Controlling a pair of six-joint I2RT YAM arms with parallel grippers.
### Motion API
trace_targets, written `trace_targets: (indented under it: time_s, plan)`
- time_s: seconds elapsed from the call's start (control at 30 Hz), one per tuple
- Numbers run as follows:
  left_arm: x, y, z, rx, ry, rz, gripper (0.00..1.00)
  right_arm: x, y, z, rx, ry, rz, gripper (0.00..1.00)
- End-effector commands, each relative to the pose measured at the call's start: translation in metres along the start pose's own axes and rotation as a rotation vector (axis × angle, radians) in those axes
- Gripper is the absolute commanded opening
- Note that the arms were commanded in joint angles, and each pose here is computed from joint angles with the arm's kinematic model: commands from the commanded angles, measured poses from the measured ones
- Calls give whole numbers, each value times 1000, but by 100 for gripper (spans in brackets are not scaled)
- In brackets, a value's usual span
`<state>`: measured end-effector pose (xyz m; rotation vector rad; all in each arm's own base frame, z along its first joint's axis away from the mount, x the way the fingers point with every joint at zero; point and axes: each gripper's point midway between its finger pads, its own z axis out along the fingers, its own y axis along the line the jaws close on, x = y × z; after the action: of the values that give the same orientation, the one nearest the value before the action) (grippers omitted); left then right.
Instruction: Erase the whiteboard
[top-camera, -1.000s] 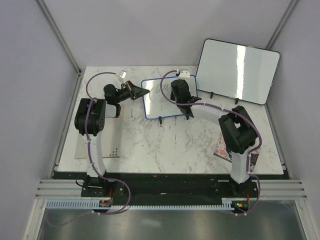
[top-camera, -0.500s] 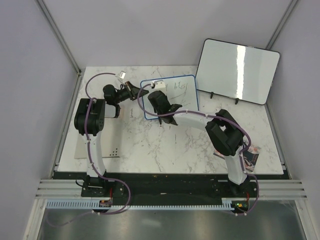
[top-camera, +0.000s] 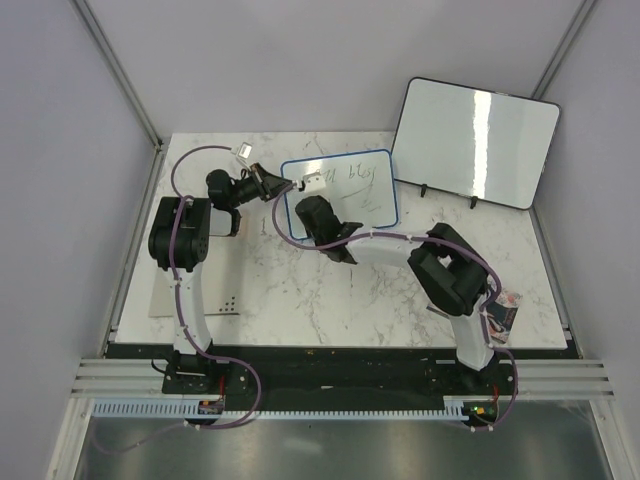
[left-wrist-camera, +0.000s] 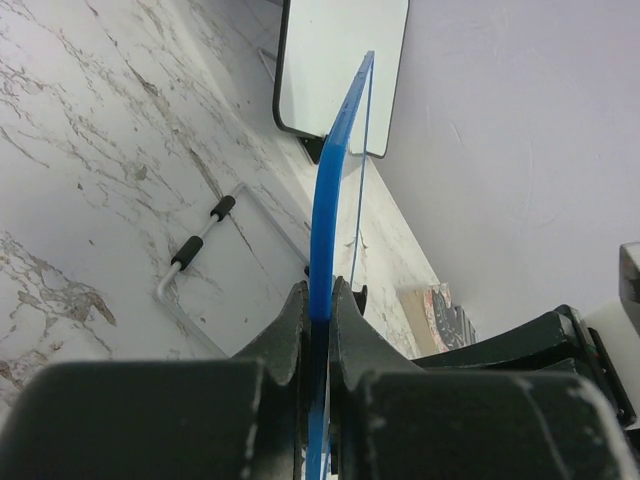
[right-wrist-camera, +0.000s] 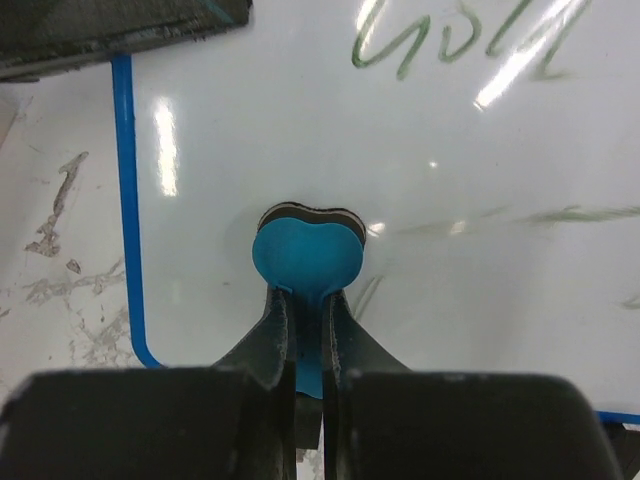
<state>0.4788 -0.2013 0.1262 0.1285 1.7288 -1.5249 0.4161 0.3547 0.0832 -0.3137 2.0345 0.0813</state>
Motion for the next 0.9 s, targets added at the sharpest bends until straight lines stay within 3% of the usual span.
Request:
trace_targets:
  time_s: [0.0,0.17,0.3,0.43,0.63,0.73,0.87]
  plan:
    - [25,-22,-3,82,133,21,2,86,-50,12,57,152,-37,0]
    - [26,-22,-3,81,136,25,2,75,-122,11,145,119,84,0]
    - [28,-20,-3,78,136,19,2,73,-141,13,175,119,64,0]
    - [30,-21,-3,81,142,20,2,63,-114,21,75,123,81,0]
    - [32,-21,-2,75,155,23,2,57,-15,24,-114,132,-7,0]
    - [34,-21,-2,76,162,27,2,54,-9,30,-109,136,38,0]
    - [33,-21,-3,73,161,30,2,45,-44,42,-8,142,81,0]
